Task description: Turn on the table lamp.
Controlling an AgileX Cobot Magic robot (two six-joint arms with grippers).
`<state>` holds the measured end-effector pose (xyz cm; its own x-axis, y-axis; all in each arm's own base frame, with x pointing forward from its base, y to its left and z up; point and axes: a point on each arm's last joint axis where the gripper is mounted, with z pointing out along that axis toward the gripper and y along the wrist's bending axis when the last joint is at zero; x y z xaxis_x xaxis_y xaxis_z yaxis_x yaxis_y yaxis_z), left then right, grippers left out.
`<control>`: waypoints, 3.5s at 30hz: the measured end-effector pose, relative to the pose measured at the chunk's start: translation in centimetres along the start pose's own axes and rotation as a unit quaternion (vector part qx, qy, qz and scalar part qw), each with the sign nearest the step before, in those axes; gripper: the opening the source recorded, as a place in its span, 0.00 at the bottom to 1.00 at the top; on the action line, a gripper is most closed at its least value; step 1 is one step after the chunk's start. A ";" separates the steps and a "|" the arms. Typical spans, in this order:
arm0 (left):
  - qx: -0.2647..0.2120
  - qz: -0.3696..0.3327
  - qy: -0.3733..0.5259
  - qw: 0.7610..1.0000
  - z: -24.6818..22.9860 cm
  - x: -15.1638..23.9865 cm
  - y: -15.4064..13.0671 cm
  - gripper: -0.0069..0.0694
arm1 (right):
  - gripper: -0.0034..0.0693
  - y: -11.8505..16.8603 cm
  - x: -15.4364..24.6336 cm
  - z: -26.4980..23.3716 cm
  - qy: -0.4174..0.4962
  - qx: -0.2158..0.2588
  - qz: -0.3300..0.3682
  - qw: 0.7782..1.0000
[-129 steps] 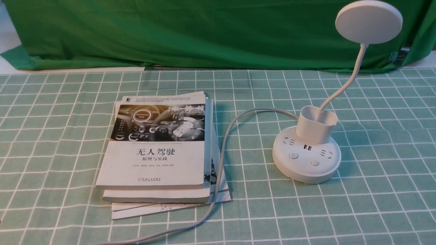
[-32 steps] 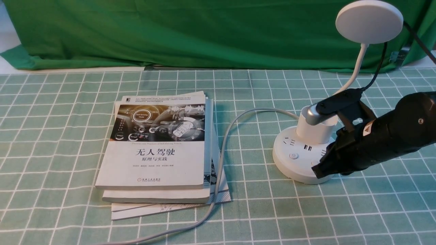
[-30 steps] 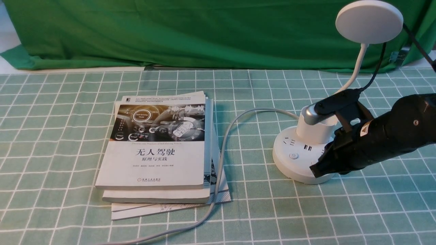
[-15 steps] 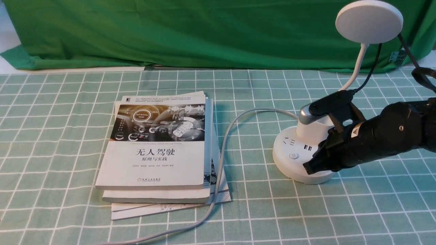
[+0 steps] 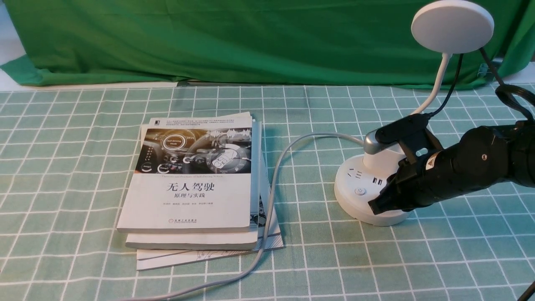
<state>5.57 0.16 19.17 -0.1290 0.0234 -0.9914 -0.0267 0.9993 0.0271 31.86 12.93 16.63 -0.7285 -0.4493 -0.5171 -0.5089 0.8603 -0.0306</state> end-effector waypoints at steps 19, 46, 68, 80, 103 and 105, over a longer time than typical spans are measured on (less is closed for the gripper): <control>0.000 0.000 0.000 1.000 0.0 0.0 0.0 0.12 | 0.09 0.6 -1.1 -12.0 -0.144 0.013 0.028 0.989; 0.000 0.000 0.000 1.000 0.0 0.0 0.0 0.12 | 0.17 3.7 14.2 -25.9 -0.446 0.033 0.059 0.893; 0.000 0.000 0.000 1.000 0.0 0.0 0.0 0.12 | 0.24 2.7 22.7 -18.2 -0.468 0.147 0.150 0.858; 0.000 0.000 0.000 1.000 0.0 0.0 0.0 0.12 | 0.28 2.3 23.6 -17.1 -0.419 0.184 0.182 0.870; 0.000 0.000 0.000 1.000 0.0 0.0 0.0 0.12 | 0.35 2.3 23.6 -17.1 -0.419 0.184 0.182 0.870; 0.000 0.000 0.000 1.000 0.0 0.0 0.0 0.12 | 0.35 2.3 23.6 -17.1 -0.419 0.184 0.182 0.870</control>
<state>5.57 0.16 19.17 -0.1290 0.0234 -0.9914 -0.0267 0.9993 0.0271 5.63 0.14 19.00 -0.1428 0.0703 -0.9873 -0.0196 0.9971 0.0738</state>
